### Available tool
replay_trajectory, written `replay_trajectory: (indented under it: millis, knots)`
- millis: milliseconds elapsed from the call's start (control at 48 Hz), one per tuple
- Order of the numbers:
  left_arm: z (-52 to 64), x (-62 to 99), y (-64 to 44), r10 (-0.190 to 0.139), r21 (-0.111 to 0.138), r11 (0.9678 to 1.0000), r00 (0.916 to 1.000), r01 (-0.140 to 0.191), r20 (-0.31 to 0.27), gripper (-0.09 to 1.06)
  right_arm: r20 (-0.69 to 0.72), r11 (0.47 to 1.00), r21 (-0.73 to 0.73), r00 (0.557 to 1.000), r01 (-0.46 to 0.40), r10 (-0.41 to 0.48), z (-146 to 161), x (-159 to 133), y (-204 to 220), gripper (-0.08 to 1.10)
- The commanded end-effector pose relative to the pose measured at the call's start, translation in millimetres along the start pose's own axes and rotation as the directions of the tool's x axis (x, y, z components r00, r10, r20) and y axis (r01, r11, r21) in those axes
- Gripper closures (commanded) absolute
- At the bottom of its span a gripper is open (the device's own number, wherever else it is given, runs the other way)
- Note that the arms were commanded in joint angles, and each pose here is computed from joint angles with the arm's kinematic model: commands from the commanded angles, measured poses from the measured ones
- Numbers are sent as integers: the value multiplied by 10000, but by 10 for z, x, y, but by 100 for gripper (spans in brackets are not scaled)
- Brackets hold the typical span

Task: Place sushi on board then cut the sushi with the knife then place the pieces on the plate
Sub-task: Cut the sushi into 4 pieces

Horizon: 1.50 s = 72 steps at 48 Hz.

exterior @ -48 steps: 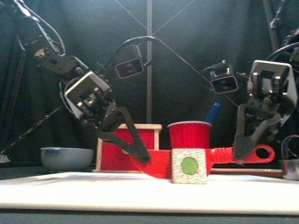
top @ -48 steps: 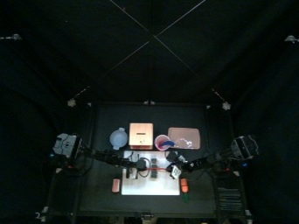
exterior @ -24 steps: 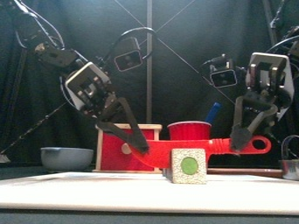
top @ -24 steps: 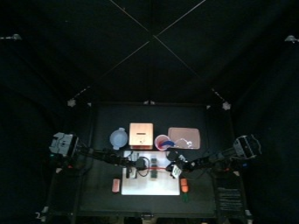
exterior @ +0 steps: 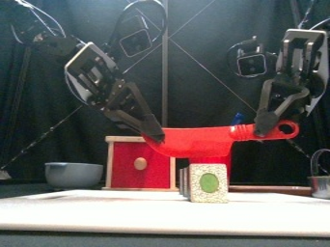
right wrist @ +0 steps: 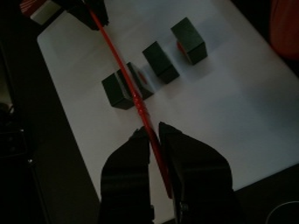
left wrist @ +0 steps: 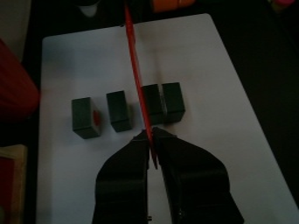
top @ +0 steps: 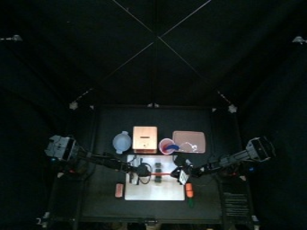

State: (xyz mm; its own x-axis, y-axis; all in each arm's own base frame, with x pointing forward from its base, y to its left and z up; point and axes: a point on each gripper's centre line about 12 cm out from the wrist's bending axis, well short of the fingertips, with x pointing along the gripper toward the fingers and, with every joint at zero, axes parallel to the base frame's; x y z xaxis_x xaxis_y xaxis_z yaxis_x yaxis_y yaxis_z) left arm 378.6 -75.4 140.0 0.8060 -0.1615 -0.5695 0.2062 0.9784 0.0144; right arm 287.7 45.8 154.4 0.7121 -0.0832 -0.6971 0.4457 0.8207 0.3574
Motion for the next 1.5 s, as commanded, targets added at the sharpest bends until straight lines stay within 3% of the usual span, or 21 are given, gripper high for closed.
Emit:
replay_trajectory:
  millis: [21, 229, 583, 1500]
  knots:
    - [106, -41, -265, -556, 318, 9980, 9979, 546, 321, 49, 216, 9986, 517, 9997, 131, -143, 59, -43, 10, 72]
    - [80, -29, -306, -606, 131, 9981, 9979, 603, 243, 49, -37, 9979, 586, 9996, 275, -274, -26, -18, 31, 72]
    - [-13, 52, -297, -569, 100, 9983, 9984, 570, -63, 49, -261, 9973, 557, 9986, 472, -458, -88, 39, 17, 72]
    - [-89, 107, -299, -533, -99, 9985, 9981, 530, -294, 49, -615, 9965, 580, 9965, 605, -569, -185, 104, 36, 72]
